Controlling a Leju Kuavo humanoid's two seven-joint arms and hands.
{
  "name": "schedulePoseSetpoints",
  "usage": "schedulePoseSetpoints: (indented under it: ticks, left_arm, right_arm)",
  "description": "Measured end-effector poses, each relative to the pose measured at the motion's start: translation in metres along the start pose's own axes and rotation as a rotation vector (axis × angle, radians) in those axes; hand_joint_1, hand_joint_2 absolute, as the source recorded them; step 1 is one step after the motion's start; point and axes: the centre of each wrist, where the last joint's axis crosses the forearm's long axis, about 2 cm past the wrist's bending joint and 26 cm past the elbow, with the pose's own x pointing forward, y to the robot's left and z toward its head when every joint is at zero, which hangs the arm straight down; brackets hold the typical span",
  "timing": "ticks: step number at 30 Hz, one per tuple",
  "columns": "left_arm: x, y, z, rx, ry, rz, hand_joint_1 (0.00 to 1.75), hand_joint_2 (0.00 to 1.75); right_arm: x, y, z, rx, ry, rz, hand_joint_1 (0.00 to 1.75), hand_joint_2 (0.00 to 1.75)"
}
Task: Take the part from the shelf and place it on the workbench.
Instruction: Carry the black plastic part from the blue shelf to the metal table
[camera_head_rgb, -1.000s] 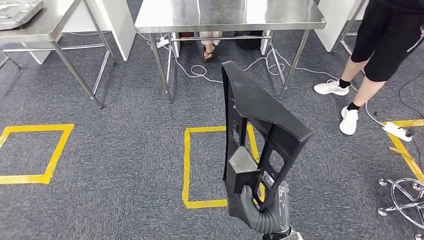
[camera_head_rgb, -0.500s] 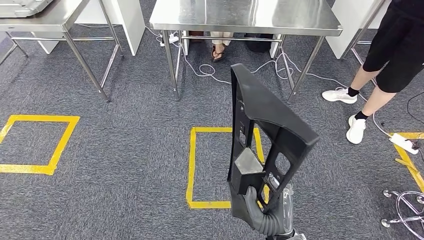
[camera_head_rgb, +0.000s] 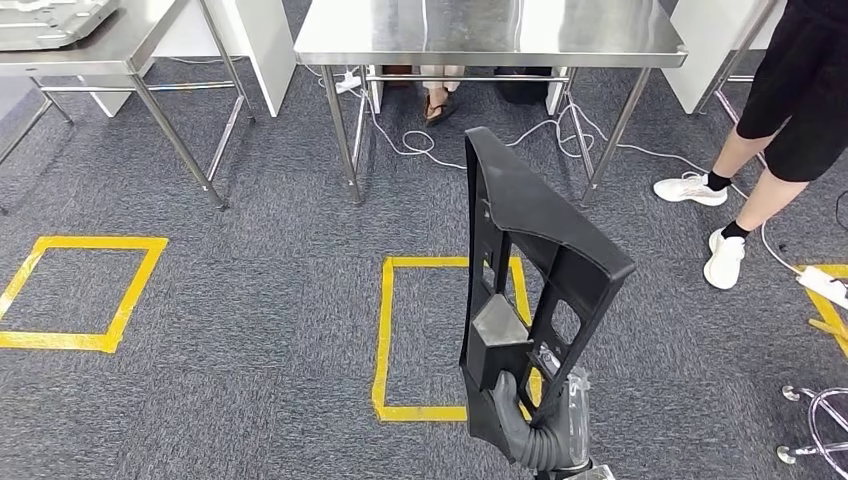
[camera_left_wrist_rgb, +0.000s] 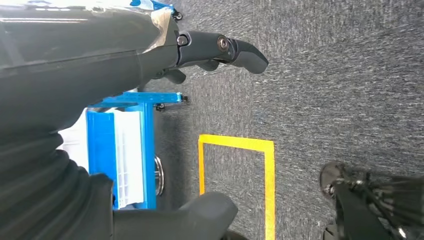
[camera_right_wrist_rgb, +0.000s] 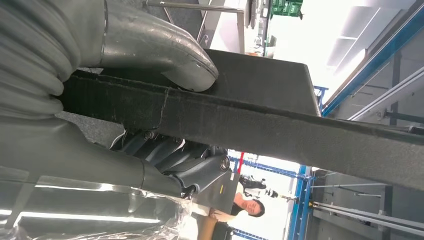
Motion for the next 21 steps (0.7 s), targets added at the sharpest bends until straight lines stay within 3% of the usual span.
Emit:
schedulePoseSetpoints:
  ticks: [21]
  left_arm:
    - [-0.0034,-0.0021,-0.0006,0.008,0.006,0.003,0.0,1.75]
  right_arm:
    - [-0.0006,-0.0008,-0.0005,0.002,0.007,0.0,1.75,1.75]
